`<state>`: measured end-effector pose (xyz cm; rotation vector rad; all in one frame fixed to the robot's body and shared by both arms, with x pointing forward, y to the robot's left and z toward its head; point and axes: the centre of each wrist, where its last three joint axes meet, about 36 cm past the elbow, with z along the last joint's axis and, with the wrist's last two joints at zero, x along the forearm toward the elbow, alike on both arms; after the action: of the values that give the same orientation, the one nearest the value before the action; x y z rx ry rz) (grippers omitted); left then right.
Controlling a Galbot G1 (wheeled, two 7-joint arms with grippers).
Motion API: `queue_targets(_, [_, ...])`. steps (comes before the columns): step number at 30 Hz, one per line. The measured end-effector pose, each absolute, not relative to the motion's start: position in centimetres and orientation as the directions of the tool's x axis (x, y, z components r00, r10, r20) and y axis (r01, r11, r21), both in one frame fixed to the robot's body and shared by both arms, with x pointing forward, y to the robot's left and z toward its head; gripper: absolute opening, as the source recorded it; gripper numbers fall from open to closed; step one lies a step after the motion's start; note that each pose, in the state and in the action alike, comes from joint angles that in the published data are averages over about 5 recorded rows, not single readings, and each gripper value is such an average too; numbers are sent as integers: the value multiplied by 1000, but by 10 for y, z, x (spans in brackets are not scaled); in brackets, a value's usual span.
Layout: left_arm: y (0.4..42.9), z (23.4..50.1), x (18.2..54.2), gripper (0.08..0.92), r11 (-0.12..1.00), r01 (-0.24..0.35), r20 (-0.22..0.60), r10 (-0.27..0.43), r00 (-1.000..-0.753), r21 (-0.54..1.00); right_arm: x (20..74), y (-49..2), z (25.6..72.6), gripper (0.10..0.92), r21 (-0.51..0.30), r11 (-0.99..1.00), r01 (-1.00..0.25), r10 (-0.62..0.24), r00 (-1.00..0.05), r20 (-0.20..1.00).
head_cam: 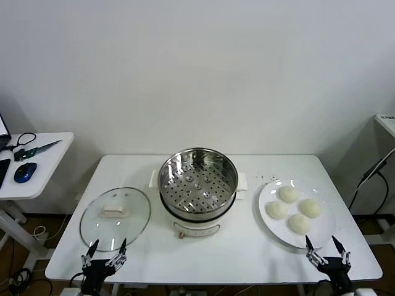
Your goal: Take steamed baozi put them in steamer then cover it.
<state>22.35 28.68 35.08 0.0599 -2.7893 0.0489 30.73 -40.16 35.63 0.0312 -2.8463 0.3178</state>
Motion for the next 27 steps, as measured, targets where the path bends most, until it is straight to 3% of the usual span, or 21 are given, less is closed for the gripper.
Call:
queue_targets(2, [287, 351, 224, 823, 999, -46, 344, -34, -938, -27, 322, -406, 362, 823, -244, 966, -85, -13, -960, 280])
queue_targets(7, [286, 352, 226, 823, 999, -37, 339, -27, -941, -24, 396, -429, 401, 823, -414, 861, -296, -154, -927, 342])
queue_targets(11, [287, 352, 227, 823, 999, -32, 334, -25, -942, -17, 453, -443, 440, 823, -537, 677, -503, -282, -852, 442])
queue_targets(14, [287, 352, 226, 823, 999, -31, 332, -26, -943, -11, 489, -453, 465, 823, -583, 492, -646, -350, -760, 547])
queue_targets(19, [286, 350, 225, 823, 999, -32, 328, -27, -944, -9, 532, -470, 495, 823, -532, 209, -821, -369, -570, 734])
queue_targets(27, [281, 347, 225, 823, 999, -33, 325, -27, -945, -12, 588, -483, 535, 823, -369, 14, -929, -261, -360, 896])
